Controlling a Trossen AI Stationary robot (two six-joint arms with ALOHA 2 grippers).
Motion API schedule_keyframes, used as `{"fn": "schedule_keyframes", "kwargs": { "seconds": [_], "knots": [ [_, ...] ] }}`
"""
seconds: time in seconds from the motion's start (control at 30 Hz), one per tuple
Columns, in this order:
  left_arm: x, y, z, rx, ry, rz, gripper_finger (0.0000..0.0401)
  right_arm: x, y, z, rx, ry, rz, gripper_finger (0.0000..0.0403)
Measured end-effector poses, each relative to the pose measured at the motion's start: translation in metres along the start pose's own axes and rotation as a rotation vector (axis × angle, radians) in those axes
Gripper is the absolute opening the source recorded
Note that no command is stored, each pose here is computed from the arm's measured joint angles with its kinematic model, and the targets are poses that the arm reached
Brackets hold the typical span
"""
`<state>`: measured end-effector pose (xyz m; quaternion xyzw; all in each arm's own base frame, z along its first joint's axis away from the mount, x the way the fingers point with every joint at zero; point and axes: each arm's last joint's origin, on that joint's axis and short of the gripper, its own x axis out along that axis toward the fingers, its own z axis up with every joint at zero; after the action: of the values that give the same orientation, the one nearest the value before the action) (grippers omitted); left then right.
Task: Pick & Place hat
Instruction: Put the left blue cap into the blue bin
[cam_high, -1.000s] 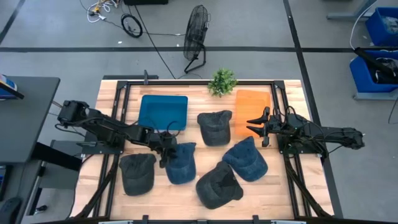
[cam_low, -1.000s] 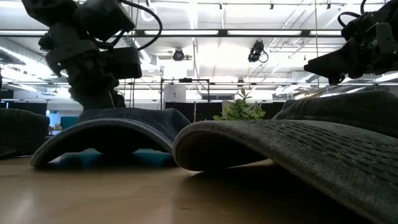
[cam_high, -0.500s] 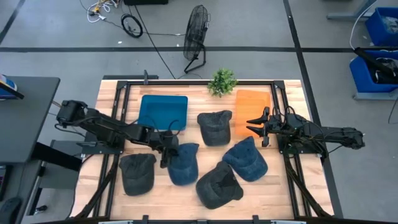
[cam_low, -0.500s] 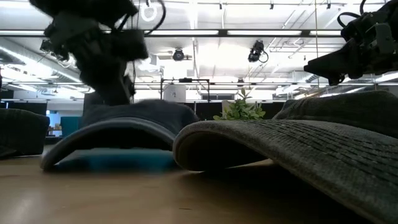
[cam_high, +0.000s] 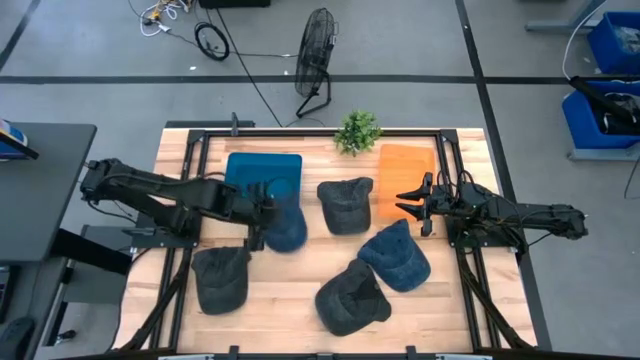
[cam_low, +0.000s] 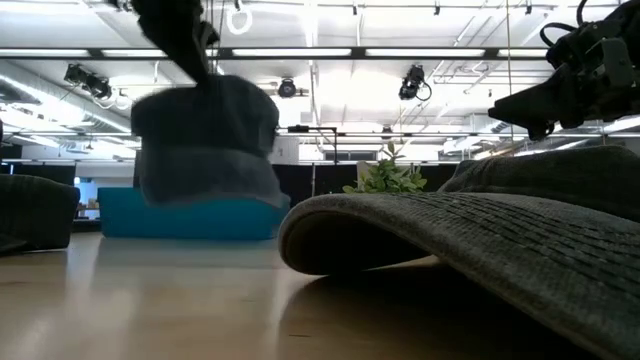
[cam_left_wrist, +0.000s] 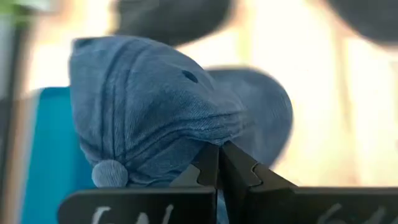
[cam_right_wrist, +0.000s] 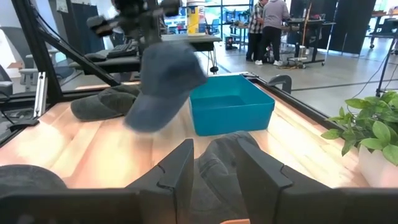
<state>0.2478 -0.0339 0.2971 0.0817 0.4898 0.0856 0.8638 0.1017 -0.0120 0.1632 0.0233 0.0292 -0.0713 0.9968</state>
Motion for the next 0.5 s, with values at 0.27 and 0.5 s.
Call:
{"fn": "schedule_keyframes", "kwargs": {
  "seconds": [0.27,0.5],
  "knots": [
    [-0.030,0.032,0.020,-0.309,-0.073,0.205,0.0005,0.000,0.000,0.000,0.000,0.000,0.000,0.0121],
    [-0.036,0.057,0.021,-0.404,-0.058,0.294,0.0008,0.000,0.000,0.000,0.000,0.000,0.000,0.0121]
  ]
}}
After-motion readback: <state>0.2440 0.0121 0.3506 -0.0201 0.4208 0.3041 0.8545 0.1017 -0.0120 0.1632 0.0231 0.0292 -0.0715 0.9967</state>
